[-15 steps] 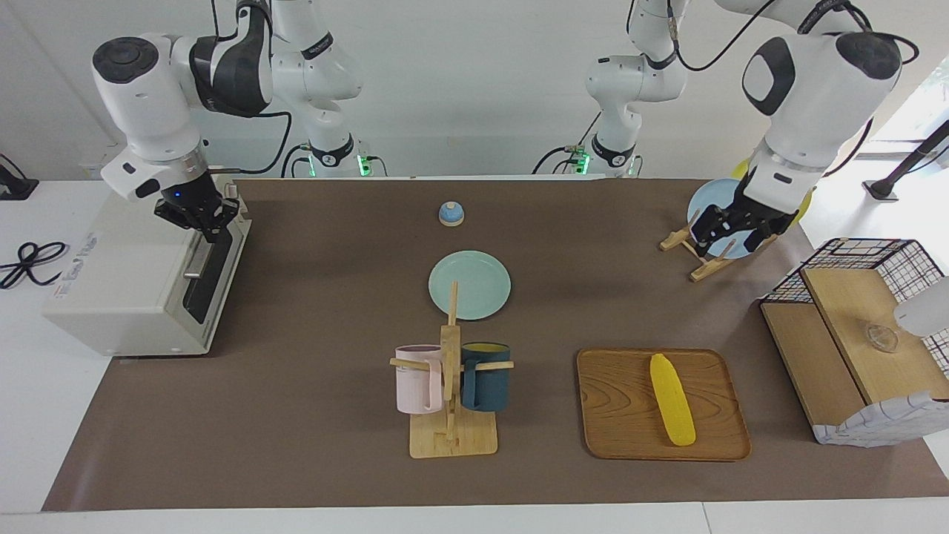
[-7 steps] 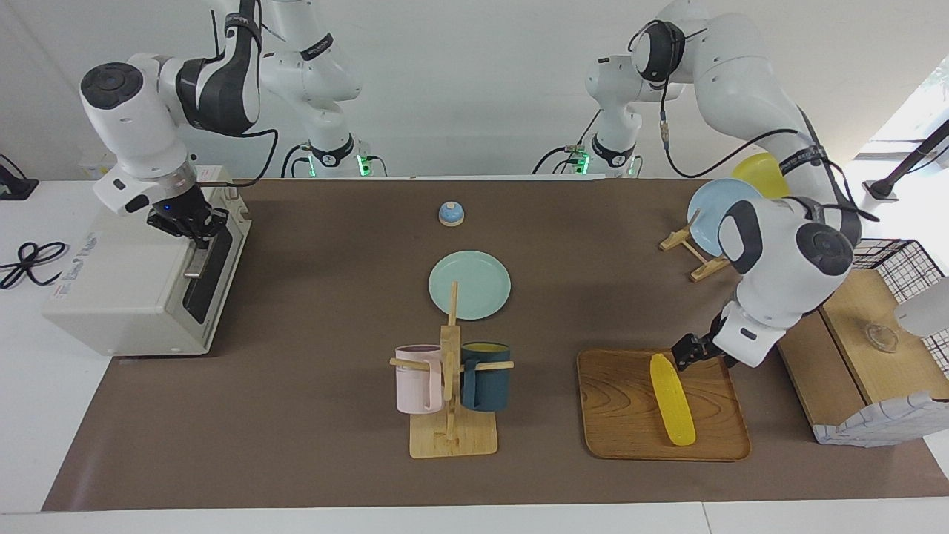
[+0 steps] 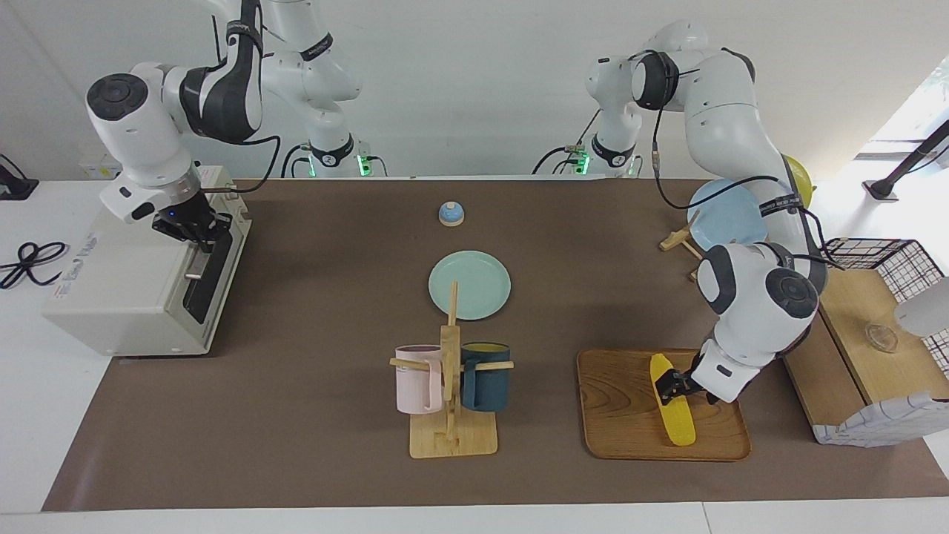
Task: Put corn in oven
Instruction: 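Grasp the yellow corn with the left gripper while the right gripper pulls the door, then carry the corn onto the green plate while the right gripper lowers the door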
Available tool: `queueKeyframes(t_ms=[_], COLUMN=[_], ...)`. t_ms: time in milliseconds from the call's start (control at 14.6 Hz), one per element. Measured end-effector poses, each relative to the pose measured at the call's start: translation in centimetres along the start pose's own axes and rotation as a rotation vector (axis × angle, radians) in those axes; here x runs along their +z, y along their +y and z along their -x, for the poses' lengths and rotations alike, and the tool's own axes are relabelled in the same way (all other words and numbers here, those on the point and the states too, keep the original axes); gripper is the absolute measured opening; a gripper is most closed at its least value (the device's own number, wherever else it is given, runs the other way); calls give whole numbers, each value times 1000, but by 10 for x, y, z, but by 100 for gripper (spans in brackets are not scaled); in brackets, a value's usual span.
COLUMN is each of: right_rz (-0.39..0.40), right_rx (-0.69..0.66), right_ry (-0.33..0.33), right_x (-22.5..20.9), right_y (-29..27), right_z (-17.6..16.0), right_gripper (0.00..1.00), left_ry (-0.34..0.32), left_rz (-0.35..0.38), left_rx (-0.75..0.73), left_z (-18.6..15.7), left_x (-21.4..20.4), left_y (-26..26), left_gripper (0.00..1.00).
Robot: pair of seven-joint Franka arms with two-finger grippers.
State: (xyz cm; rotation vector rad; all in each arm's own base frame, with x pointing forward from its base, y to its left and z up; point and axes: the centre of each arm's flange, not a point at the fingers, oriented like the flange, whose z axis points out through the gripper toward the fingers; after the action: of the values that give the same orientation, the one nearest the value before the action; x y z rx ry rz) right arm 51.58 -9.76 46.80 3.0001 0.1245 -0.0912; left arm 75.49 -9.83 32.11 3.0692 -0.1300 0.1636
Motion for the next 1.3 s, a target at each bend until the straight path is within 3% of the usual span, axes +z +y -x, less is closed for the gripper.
queueKeyframes(t_ms=[137, 410, 615, 820, 1094, 1299], right_rz=[1, -2, -12, -33, -53, -56], right_rx=[-12, -51, -81, -113, -155, -176], right_ry=[1, 4, 16, 37, 73, 85], right_x=[1, 6, 14, 31, 65, 87], right_y=[-6, -28, -47, -72, -103, -116], right_z=[-1, -5, -8, -18, -34, -40], right_gripper=[1, 1, 1, 1, 1, 1], left_ry=[-2, 1, 16, 9, -57, -113], left_rz=[2, 50, 89, 107, 114, 101], left_rx=[21, 3, -47, -159, -210, -211], left_z=[0, 0, -4, 3, 89, 169], left_x=[11, 11, 0, -60, -138, -144], left_y=[2, 6, 11, 42, 157, 246], left_gripper=[100, 58, 56, 56, 56, 56])
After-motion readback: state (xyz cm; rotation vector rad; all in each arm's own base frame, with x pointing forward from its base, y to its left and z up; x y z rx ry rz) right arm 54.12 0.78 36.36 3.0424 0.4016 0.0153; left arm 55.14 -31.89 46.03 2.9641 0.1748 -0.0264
